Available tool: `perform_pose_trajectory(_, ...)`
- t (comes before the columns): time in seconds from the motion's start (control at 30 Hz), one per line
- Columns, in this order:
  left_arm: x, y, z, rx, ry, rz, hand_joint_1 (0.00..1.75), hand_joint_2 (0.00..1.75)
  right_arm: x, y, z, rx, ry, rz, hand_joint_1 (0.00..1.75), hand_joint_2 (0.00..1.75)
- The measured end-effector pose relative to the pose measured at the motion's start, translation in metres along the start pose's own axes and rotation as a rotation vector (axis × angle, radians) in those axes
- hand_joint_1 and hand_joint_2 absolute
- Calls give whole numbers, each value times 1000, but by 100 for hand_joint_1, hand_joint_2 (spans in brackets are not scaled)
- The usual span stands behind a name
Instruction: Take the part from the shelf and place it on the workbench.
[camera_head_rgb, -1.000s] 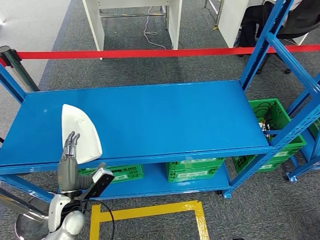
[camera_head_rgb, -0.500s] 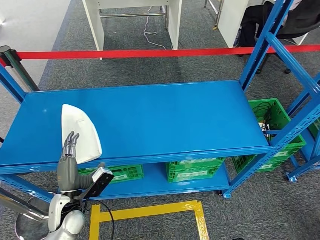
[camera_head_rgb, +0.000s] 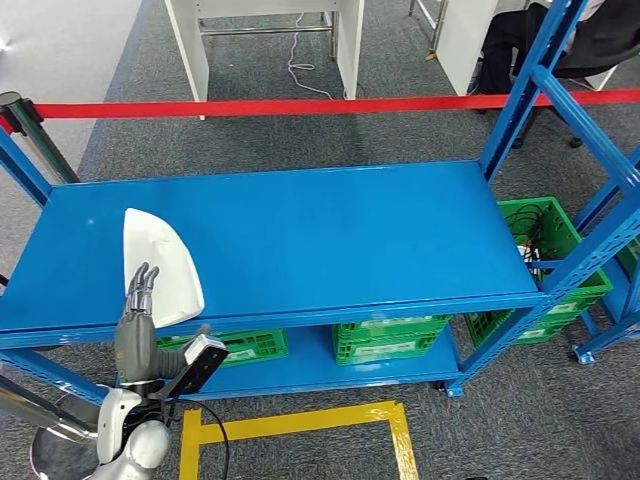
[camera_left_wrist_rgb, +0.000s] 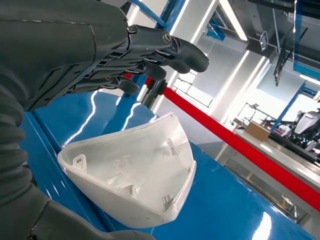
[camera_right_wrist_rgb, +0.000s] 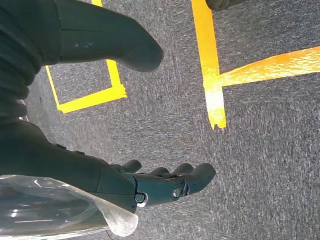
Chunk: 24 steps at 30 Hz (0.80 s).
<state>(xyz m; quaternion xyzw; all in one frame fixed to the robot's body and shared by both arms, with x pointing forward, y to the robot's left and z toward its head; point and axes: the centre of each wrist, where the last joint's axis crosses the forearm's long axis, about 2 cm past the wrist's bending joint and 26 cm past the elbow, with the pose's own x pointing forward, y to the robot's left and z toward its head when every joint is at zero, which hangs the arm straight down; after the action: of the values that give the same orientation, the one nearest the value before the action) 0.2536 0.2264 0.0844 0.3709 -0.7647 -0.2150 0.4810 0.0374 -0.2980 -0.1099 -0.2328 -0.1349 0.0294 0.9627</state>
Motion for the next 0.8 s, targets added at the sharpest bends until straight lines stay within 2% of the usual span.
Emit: perform_pose_trajectory(0.8,0,0,0,-1,0,0,0,175,0,0,0,0,0,0,0,175)
